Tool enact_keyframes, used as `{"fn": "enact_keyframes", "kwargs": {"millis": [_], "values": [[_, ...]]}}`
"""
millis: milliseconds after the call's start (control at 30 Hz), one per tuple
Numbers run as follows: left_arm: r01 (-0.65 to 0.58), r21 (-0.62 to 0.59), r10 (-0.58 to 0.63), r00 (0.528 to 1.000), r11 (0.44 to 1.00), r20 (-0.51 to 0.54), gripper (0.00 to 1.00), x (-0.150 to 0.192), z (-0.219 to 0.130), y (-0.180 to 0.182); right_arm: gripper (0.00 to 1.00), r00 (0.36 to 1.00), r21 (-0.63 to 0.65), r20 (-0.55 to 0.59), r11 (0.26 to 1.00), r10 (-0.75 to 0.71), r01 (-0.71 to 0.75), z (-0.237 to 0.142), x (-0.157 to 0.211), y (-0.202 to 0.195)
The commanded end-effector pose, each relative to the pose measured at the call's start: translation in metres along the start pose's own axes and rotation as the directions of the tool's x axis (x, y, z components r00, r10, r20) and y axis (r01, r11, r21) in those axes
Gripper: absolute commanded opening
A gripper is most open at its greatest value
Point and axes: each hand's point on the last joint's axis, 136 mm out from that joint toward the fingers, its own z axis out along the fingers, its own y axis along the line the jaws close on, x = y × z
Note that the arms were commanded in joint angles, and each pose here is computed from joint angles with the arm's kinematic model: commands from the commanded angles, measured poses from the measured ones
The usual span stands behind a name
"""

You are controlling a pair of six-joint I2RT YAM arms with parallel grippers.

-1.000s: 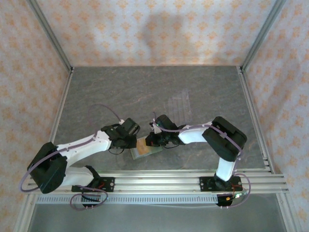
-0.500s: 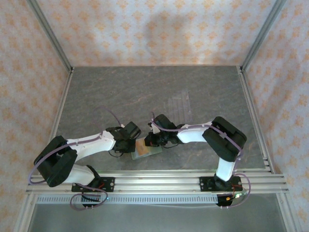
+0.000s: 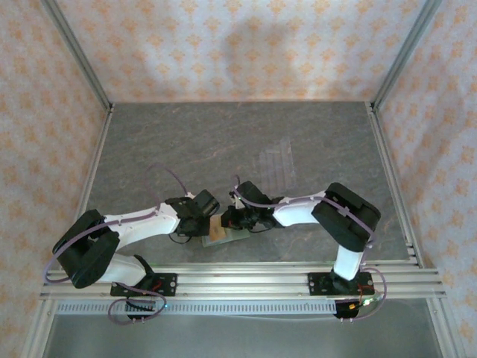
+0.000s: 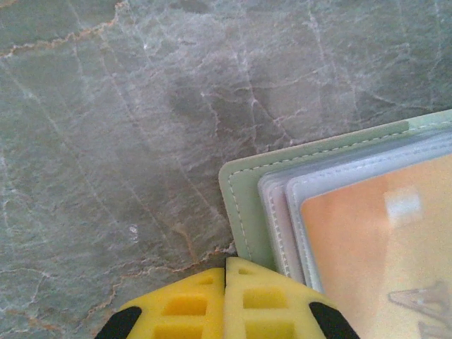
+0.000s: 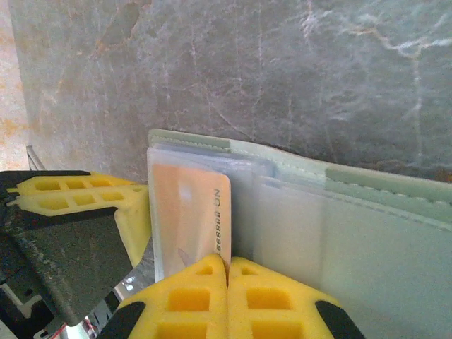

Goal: Put the credit cards into the card holder
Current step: Insert the credit card into the card slot.

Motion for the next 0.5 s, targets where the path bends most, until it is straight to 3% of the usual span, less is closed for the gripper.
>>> {"fn": "enact_keyframes", "kwargs": {"millis": [0,200,300,467], "values": [[0.011,-0.001,-0.011,1.000,1.000,-0.001,0.00,0.006,0.023,-0.002,0.02,0.991,0.009,0.127,0.999,0.051,-0.053,-0.003,-0.016,0.006],[0.007,0.004,-0.007,1.000,1.000,0.000,0.00,0.006,0.024,-0.003,0.12,0.987,0.014,0.155,0.999,0.034,-0.037,0.001,-0.009,0.015],[0.006,0.002,-0.006,1.000,1.000,-0.002,0.00,0.007,0.025,-0.003,0.22,0.987,0.015,0.156,0.999,0.027,-0.030,-0.003,-0.008,0.018],[0.010,-0.005,-0.010,1.000,1.000,-0.002,0.00,0.007,0.026,-0.002,0.42,0.982,0.210,0.182,0.978,-0.054,0.015,-0.040,-0.014,0.009]]}}
